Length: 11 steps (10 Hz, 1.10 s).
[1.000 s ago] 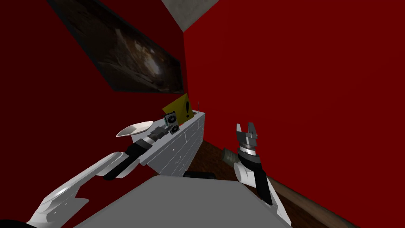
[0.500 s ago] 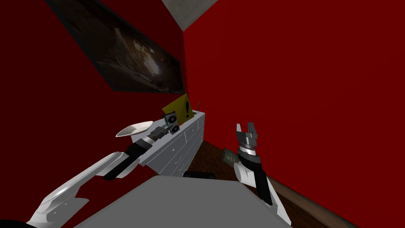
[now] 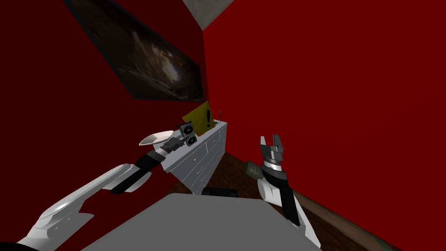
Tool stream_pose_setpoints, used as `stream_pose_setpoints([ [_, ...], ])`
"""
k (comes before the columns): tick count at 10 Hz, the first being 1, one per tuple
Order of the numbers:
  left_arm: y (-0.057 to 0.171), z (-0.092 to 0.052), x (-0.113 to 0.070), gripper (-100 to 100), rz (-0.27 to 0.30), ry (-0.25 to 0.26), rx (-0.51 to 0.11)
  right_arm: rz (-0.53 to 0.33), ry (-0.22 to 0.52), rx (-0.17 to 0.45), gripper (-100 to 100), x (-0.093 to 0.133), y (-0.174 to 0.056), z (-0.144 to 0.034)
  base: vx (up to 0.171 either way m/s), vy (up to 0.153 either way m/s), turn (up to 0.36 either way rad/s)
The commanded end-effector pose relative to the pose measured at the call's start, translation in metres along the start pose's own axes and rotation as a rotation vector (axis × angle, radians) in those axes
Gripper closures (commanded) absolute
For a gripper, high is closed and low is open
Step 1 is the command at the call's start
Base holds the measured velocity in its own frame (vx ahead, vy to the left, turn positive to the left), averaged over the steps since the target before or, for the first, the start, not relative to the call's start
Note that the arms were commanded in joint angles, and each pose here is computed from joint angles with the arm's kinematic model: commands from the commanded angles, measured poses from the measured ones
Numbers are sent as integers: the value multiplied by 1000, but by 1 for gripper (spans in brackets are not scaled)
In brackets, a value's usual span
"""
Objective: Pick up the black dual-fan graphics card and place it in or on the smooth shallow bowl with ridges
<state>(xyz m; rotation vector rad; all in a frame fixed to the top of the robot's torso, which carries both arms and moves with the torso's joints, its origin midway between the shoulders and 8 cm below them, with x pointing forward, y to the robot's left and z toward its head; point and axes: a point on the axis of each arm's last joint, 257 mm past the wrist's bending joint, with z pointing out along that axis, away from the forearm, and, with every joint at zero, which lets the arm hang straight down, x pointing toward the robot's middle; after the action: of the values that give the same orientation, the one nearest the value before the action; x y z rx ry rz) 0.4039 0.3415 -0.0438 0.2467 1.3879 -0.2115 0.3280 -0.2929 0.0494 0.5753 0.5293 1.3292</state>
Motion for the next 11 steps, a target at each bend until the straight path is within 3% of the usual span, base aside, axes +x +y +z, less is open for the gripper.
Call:
stream_pose_setpoints([
  [1, 9, 2, -4, 100, 36, 7, 1, 0, 0, 0, 0, 0, 0, 0, -170, 76, 53],
  [11, 70, 16, -40, 100, 207, 51, -21, 0, 0, 0, 0, 0, 0, 0, -129, 74, 20],
])
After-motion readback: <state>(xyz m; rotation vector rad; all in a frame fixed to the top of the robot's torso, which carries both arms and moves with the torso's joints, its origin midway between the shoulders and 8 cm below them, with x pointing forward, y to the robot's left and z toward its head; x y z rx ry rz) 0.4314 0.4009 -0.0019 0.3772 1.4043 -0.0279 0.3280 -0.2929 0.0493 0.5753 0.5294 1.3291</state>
